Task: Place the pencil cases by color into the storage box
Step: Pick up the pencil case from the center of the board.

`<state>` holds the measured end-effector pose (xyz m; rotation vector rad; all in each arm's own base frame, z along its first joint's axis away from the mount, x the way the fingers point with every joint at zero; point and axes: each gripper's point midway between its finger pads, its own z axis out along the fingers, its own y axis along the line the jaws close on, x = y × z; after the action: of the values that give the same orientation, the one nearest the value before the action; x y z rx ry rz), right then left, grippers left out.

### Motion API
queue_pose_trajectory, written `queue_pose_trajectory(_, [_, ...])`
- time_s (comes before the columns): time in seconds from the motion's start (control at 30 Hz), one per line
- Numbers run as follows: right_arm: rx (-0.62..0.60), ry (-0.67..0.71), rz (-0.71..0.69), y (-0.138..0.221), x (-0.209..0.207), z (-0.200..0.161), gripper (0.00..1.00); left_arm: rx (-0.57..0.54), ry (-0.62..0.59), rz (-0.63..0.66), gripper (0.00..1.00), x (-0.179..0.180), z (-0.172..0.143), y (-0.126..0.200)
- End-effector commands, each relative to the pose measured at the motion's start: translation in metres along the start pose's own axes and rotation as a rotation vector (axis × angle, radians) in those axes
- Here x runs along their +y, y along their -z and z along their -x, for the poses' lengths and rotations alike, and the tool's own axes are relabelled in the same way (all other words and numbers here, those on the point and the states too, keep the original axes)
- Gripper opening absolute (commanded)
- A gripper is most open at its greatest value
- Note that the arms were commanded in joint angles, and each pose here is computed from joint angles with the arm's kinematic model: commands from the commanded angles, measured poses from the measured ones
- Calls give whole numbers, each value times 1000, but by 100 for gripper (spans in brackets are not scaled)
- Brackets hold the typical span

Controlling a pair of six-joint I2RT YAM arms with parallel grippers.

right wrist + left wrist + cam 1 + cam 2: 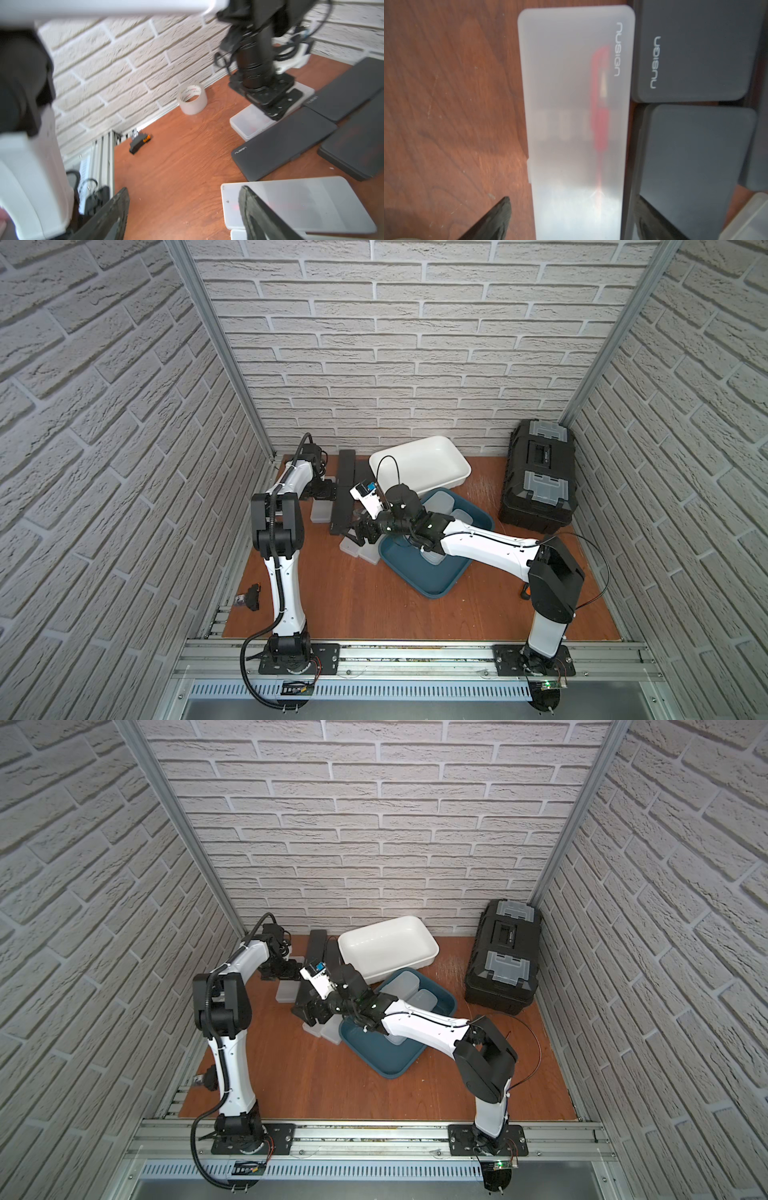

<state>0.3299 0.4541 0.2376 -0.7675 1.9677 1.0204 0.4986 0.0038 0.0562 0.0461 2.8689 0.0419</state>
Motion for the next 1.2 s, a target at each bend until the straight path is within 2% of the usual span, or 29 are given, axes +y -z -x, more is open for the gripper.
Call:
queue_pose_trajectory(0.0, [41, -240, -106, 1, -28, -1, 82, -13, 1, 4, 90, 2, 7, -1])
queue_pose_trajectory(0.07, [56, -317, -127, -1, -37, -1, 82, -14, 5, 6, 90, 2, 7, -2])
queue_pose_trajectory(0.23, [107, -445, -294, -4, -65, -3, 81, -14, 7, 29, 90, 4, 7, -3])
queue_pose_trajectory(0.43, [199, -660, -458, -37, -100, -40, 77, -50, 15, 57, 89, 3, 16, 11])
queue_pose_trajectory(0.5, [213, -693, -540, -43, -111, -49, 76, -63, 13, 50, 89, 1, 19, 14])
queue_pose_trajectory(0.7, [184, -720, -769, -44, -142, -54, 75, -69, 16, 29, 89, -3, 17, 11])
queue_pose_trajectory(0.77, [171, -719, -802, -45, -148, -52, 75, -72, 15, 29, 89, -3, 16, 10])
queue_pose_trajectory(1.17, [166, -725, -866, -56, -165, -69, 73, -43, 14, 34, 89, -3, 8, -1])
